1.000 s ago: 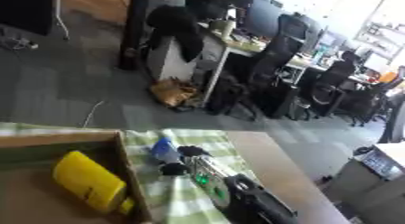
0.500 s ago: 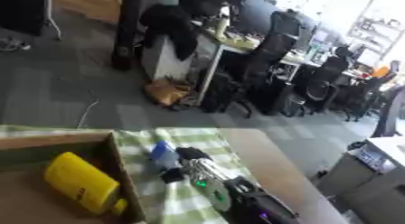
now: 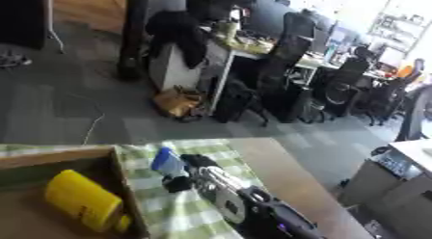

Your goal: Pick up objects on the table and place them in the box.

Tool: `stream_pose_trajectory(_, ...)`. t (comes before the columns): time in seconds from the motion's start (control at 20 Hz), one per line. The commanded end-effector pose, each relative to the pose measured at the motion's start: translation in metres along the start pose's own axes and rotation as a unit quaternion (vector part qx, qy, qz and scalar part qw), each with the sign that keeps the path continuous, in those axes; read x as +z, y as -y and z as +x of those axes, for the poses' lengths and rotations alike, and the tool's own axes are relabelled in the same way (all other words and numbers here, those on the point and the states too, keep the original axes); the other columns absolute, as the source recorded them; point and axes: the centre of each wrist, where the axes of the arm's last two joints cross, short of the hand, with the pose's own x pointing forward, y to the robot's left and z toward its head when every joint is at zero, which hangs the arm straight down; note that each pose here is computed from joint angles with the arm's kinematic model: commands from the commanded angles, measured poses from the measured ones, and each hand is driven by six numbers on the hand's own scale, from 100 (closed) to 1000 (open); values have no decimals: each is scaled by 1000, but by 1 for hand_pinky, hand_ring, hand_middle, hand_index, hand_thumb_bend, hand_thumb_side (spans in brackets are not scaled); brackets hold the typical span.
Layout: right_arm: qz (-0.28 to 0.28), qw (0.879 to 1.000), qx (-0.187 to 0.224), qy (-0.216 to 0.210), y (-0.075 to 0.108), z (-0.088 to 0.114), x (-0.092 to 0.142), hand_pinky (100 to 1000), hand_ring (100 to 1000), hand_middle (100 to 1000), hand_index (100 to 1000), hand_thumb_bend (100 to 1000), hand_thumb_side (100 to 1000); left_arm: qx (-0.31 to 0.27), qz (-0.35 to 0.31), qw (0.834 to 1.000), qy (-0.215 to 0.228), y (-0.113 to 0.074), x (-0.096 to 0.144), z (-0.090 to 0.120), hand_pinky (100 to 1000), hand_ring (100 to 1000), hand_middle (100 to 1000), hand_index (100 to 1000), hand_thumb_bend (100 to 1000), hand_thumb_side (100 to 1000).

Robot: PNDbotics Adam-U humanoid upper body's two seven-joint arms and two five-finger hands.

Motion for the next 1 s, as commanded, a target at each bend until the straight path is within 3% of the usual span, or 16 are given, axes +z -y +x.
stream_pose_trajectory(0.05, -40, 999, -3, 13, 28, 2, 6, 482, 443, 174, 430, 100, 628, 3, -3, 1000, 9, 1, -3, 5, 919, 952, 916, 952, 100, 1000)
stream_pose_trajectory(0.55, -74, 994, -19, 75, 48, 27, 29, 451, 422, 163, 419, 100, 625, 2, -9, 1000, 4, 0, -1, 5, 918, 951, 914, 954, 100, 1000)
stream_pose_trajectory(0.6, -77, 993, -20, 83, 51, 30, 32, 445, 418, 162, 418, 100, 677, 2, -10, 1000, 4, 0, -1, 5, 919, 951, 914, 955, 100, 1000)
stream_pose_trajectory(0.65, -83, 992, -19, 94, 54, 34, 37, 443, 417, 161, 417, 100, 613, 0, -10, 1000, 3, 0, -1, 4, 919, 952, 914, 955, 100, 1000)
stream_pose_trajectory(1.0, -100, 981, -20, 163, 66, 59, 68, 423, 405, 158, 415, 100, 592, -6, -9, 1000, 4, -1, 0, 4, 918, 952, 911, 957, 100, 1000)
